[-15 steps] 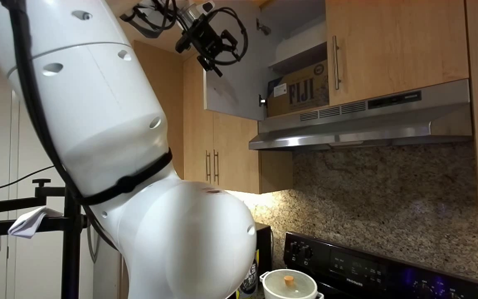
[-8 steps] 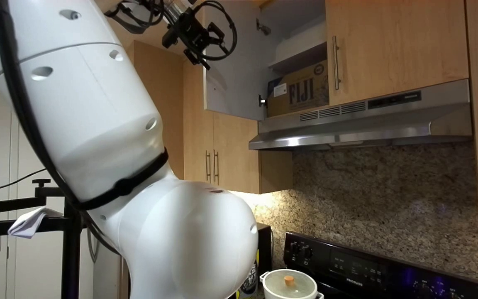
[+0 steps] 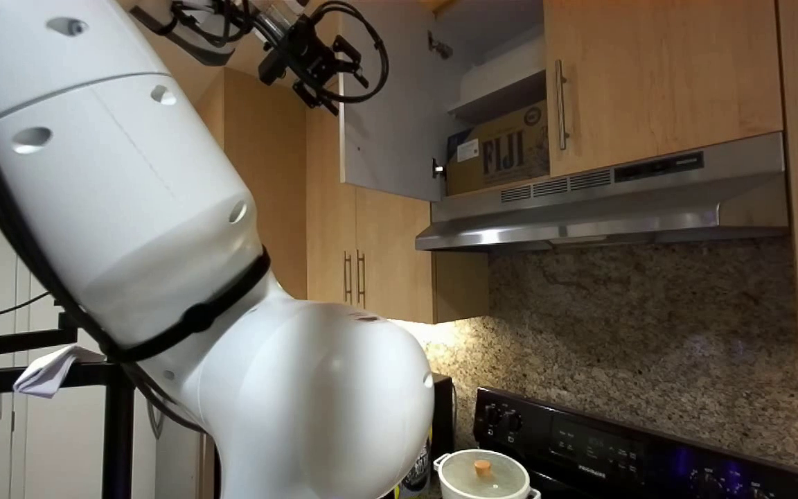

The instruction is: Close the cupboard completely

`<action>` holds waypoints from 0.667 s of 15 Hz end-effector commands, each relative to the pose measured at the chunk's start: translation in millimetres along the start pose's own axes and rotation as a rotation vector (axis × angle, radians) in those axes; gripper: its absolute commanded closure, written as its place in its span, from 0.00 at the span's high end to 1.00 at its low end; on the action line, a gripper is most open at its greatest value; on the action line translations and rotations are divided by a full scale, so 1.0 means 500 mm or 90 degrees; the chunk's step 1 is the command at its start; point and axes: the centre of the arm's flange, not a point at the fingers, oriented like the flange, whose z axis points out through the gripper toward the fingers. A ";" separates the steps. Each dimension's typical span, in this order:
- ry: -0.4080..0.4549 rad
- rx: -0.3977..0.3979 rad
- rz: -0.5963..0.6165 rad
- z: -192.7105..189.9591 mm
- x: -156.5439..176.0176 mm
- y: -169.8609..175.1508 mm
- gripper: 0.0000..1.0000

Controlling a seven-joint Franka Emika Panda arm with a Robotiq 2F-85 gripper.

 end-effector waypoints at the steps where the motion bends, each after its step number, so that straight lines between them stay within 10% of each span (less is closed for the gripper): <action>1: 0.022 0.010 -0.058 0.022 -0.030 -0.002 1.00; 10: 0.052 0.042 -0.142 0.012 -0.019 -0.036 1.00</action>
